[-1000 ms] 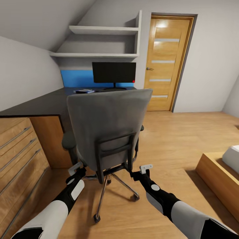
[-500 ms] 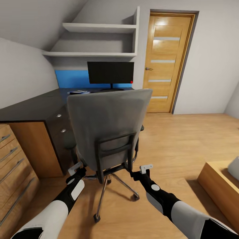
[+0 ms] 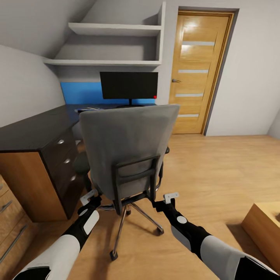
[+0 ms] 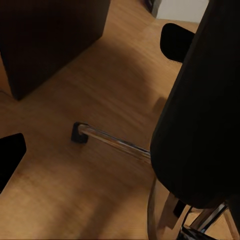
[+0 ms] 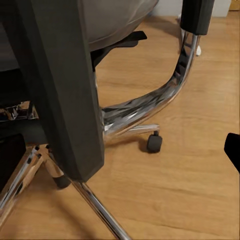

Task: In the bedroom, organize the workspace by keeping the computer under the desk, ensuring the monitor is on the desk, placing the keyboard on the desk next to the monitor, placing the mouse on the desk next to the keyboard, moving the folder from the swivel chair onto the desk next to the mouse, stacking the notebook on top of the folder with the pen on top of the notebook, and positioning the swivel chair next to the desk.

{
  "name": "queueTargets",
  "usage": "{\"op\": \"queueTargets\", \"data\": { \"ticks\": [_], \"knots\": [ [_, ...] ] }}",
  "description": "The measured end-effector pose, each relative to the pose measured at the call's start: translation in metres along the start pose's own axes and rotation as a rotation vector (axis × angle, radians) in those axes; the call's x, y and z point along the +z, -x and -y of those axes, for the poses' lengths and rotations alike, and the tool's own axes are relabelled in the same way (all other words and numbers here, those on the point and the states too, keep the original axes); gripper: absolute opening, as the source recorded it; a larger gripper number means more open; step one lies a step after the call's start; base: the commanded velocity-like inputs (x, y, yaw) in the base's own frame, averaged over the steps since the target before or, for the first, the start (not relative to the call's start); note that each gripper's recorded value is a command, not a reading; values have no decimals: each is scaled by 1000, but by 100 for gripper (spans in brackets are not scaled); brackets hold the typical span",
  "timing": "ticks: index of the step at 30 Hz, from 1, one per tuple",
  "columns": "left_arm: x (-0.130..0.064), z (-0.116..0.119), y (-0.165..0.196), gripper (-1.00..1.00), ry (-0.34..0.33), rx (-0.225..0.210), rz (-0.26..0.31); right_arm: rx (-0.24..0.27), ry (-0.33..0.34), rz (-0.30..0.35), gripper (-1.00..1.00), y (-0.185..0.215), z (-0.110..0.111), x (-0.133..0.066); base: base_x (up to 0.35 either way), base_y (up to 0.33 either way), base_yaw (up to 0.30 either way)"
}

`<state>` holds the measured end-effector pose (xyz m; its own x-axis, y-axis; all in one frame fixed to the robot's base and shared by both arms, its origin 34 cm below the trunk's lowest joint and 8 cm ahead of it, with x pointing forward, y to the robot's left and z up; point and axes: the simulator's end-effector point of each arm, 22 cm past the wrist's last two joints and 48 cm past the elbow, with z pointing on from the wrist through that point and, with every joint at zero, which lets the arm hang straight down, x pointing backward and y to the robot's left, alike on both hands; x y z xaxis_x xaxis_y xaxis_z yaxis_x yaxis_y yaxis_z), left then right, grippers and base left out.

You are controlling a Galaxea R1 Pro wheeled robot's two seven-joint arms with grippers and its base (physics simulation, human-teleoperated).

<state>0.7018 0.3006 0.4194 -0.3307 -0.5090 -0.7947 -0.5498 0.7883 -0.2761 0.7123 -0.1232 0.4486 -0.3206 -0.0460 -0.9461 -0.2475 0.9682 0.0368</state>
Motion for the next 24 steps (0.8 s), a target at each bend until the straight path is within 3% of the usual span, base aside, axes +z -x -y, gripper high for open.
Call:
{"op": "queueTargets", "data": {
  "ticks": [24],
  "knots": [
    [0, 1, 0, 100, -2, 3, -1, -8, 9, -2, 100, -1, -2, 0, 334, 18, 0]
  ]
}}
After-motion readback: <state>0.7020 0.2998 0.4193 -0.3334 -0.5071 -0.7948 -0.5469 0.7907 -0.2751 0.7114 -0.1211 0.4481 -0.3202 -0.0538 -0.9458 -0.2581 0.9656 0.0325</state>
